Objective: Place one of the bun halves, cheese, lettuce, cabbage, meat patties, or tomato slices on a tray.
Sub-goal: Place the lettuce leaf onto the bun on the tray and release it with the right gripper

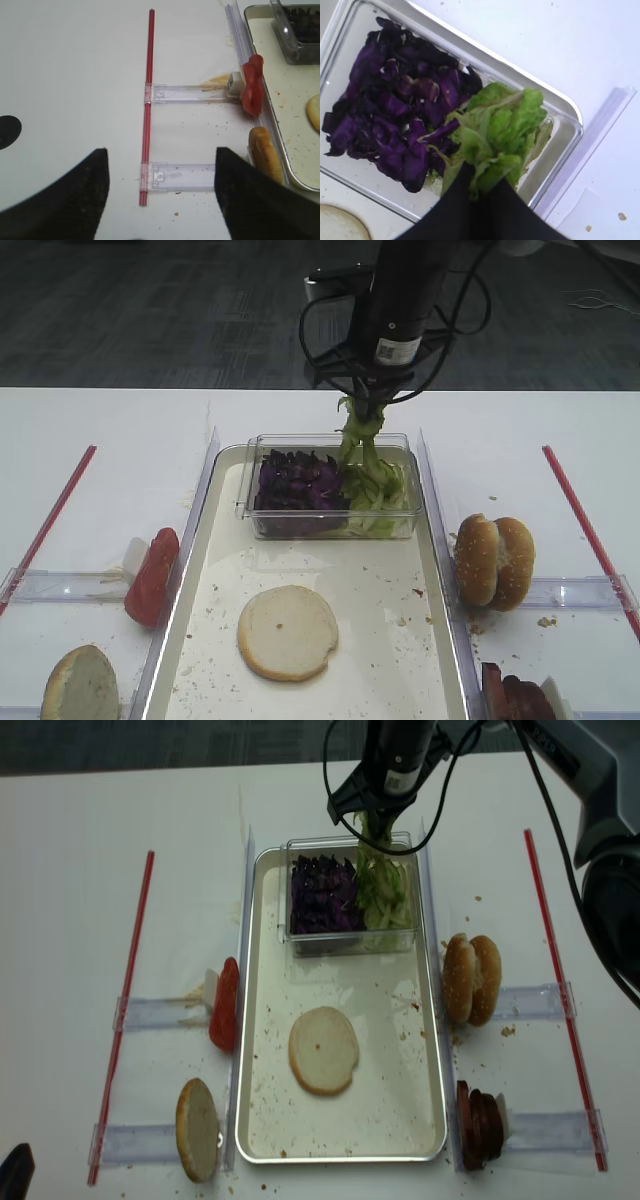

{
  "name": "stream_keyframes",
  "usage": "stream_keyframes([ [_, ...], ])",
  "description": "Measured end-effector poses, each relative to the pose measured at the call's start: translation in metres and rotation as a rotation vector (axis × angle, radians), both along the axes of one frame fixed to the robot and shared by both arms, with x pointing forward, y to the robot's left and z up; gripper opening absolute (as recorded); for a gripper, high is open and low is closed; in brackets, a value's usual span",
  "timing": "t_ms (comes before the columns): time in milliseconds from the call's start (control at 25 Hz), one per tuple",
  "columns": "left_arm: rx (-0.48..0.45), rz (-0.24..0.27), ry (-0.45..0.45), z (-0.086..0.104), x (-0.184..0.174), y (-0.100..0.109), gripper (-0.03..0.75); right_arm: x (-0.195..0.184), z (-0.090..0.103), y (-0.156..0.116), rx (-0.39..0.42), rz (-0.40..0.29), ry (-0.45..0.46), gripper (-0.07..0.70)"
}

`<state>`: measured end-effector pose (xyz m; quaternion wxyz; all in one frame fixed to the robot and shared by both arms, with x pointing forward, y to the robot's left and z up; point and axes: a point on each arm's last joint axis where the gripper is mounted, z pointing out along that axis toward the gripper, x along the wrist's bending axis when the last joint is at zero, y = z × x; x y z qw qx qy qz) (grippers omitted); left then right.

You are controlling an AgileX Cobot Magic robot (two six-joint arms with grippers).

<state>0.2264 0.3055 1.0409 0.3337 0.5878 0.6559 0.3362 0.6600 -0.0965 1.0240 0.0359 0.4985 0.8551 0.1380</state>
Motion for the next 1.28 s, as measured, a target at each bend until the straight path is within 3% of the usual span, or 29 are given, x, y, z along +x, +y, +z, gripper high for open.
stream_keyframes([
  [280,0.0,0.0,0.0,0.0,0.0,0.0,0.453,-0.002,0.008,-0.001,0.006,-0.002,-0.007,0.064],
  [600,0.0,0.0,0.0,0.0,0.0,0.0,0.453,-0.01,0.042,-0.004,0.04,-0.004,-0.079,0.064],
  [1000,0.002,0.001,0.0,0.0,0.0,0.0,0.453,-0.015,0.043,-0.005,0.034,-0.007,-0.07,0.064],
  [1280,0.002,0.001,0.0,0.0,0.0,0.0,0.453,-0.054,0.04,-0.021,-0.007,-0.002,0.012,0.064],
])
